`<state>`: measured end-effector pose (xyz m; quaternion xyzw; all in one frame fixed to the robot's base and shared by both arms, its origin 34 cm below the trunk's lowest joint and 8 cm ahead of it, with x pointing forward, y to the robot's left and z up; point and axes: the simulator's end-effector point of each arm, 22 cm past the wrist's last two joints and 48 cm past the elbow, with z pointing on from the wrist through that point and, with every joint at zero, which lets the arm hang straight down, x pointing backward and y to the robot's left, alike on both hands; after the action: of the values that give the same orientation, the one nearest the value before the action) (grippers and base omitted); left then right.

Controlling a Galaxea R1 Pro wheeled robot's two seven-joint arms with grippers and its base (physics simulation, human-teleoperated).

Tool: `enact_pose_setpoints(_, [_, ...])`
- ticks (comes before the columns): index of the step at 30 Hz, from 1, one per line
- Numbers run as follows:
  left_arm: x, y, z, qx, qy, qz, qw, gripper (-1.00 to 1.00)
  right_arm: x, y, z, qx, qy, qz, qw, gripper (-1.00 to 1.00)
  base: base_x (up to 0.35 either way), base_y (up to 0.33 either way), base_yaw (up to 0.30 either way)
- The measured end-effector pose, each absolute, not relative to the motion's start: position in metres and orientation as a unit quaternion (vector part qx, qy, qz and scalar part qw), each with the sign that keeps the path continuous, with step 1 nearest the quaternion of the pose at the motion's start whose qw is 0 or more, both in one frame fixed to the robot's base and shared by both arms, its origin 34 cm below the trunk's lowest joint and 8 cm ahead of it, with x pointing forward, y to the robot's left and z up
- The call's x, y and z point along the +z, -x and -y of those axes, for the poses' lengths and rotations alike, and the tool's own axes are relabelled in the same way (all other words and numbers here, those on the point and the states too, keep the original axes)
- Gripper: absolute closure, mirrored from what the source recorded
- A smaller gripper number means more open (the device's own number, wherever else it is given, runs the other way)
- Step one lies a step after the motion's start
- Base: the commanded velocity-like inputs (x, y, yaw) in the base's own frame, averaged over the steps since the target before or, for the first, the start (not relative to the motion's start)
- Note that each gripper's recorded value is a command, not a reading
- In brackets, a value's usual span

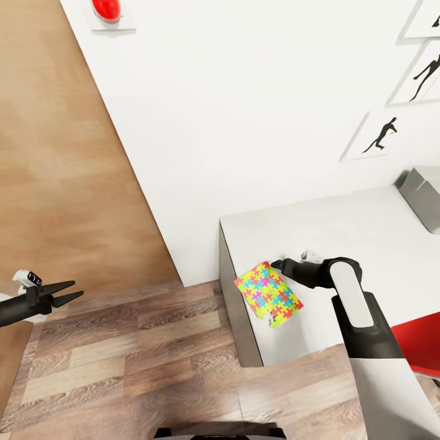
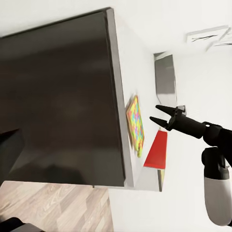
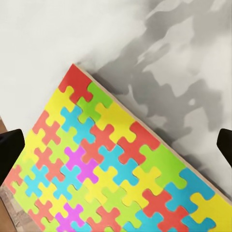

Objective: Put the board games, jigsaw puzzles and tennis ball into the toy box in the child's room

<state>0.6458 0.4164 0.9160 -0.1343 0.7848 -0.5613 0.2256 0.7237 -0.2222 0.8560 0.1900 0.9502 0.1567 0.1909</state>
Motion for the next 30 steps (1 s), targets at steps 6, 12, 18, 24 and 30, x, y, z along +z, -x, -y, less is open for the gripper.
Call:
enact_pose_setpoints(6, [0.912,-0.645,-0.416,-0.561,0.137,-0.786,0.223,-1.0,0.848,-0.721,0.223,0.155,-0.192,-0.952,0.183,-1.0,-0.002,0.001,0.046])
enact_pose_setpoints(12, [0.909,-0.645,-0.416,-0.561,0.138,-0.786,0.22,-1.0,0.843,-0.719,0.223,0.153,-0.193,-0.953,0.179,-1.0,0.0,0.0,0.033])
enact_pose_setpoints(18, [0.908,-0.644,-0.416,-0.56,0.139,-0.786,0.219,-1.0,0.842,-0.719,0.223,0.153,-0.193,-0.953,0.178,-1.0,0.0,0.0,0.008])
enact_pose_setpoints(24, [0.908,-0.644,-0.416,-0.56,0.139,-0.786,0.219,-1.0,0.842,-0.719,0.223,0.153,-0.193,-0.953,0.178,-1.0,0.0,0.0,0.001])
enact_pose_setpoints(30, [0.908,-0.644,-0.416,-0.56,0.139,-0.787,0.219,-1.0,0.842,-0.719,0.223,0.154,-0.193,-0.953,0.177,-1.0,0.0,0.0,0.0])
